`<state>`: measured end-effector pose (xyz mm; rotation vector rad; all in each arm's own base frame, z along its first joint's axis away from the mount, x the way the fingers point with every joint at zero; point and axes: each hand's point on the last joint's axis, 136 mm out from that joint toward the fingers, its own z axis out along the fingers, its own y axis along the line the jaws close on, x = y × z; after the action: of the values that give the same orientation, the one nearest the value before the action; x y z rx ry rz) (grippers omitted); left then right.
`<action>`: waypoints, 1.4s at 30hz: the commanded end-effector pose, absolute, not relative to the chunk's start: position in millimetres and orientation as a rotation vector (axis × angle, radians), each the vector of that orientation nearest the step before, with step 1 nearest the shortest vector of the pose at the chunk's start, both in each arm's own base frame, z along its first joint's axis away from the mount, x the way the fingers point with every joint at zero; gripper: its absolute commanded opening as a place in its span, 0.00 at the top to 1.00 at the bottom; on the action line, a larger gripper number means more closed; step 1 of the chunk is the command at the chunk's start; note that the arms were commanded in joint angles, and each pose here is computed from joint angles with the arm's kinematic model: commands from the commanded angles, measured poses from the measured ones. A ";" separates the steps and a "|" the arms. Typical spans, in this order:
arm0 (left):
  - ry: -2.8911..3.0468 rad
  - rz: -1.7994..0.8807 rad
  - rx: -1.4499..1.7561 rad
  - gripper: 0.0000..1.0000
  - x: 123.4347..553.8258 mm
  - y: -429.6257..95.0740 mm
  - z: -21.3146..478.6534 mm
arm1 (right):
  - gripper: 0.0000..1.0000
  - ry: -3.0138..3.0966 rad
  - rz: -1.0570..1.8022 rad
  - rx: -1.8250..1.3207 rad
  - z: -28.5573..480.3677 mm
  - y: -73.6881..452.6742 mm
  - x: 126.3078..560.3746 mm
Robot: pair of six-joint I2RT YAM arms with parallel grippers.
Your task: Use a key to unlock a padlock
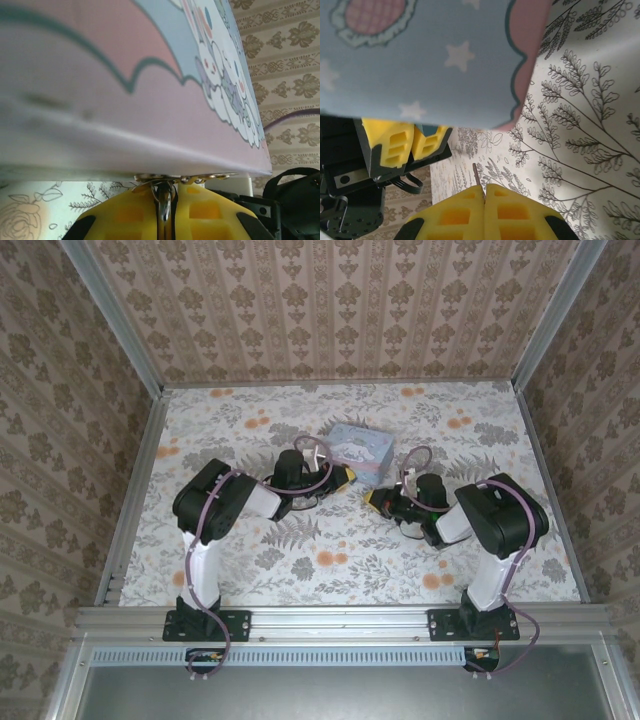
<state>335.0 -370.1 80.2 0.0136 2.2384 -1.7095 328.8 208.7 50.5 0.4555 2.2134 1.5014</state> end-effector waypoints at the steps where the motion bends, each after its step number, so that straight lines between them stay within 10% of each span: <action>1: 2.195 -1.797 0.071 1.00 328.2 -374.1 107.3 | 1.00 2.143 1.512 0.449 62.9 212.6 337.5; 42: 2.201 -1.821 0.048 1.00 328.8 -382.3 105.5 | 1.00 2.082 1.475 0.513 81.8 217.6 358.9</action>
<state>328.4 -372.1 80.1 -0.0166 2.2768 -1.7629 349.5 211.8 71.7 0.5256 2.1228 1.4566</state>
